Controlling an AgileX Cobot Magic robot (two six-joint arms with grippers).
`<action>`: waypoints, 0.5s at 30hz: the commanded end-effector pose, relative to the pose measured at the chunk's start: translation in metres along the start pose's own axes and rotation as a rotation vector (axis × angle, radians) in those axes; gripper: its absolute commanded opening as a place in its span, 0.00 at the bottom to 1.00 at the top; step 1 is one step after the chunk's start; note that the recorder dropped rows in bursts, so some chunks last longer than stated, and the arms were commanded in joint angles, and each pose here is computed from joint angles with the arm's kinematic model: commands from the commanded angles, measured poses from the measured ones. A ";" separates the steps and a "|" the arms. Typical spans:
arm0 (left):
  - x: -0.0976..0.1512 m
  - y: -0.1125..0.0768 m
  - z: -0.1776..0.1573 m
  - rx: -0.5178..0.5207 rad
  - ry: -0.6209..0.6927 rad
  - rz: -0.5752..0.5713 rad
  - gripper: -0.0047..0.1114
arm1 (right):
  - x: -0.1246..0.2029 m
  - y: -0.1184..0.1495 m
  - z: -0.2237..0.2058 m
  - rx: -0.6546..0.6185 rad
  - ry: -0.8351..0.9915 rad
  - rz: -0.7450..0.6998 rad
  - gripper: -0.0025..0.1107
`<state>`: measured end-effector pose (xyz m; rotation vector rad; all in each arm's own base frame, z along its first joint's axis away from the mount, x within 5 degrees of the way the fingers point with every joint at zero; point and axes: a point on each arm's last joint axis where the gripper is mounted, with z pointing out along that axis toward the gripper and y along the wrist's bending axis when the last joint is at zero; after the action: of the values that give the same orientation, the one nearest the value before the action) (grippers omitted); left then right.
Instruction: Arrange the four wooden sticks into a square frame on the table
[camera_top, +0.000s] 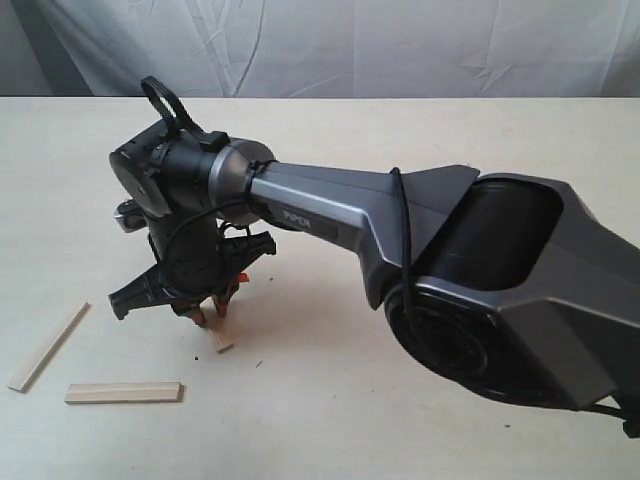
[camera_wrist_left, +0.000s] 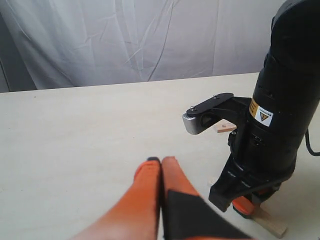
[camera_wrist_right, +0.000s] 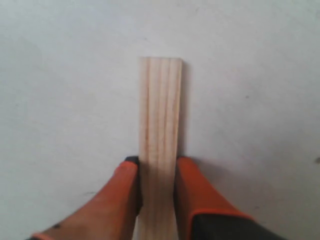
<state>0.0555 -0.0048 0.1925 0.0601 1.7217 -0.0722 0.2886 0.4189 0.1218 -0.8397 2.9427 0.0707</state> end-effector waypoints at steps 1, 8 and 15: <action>0.000 0.000 0.000 -0.005 -0.007 0.001 0.04 | -0.002 -0.004 -0.004 0.016 -0.014 -0.003 0.03; 0.000 0.000 0.000 -0.005 -0.007 0.001 0.04 | -0.018 -0.041 -0.071 0.003 -0.151 0.063 0.03; 0.000 0.000 0.000 -0.005 -0.007 0.001 0.04 | -0.027 -0.095 -0.089 0.020 -0.178 0.236 0.03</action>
<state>0.0555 -0.0048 0.1925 0.0601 1.7217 -0.0722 0.3477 0.3592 0.2179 -0.5211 2.8214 0.1698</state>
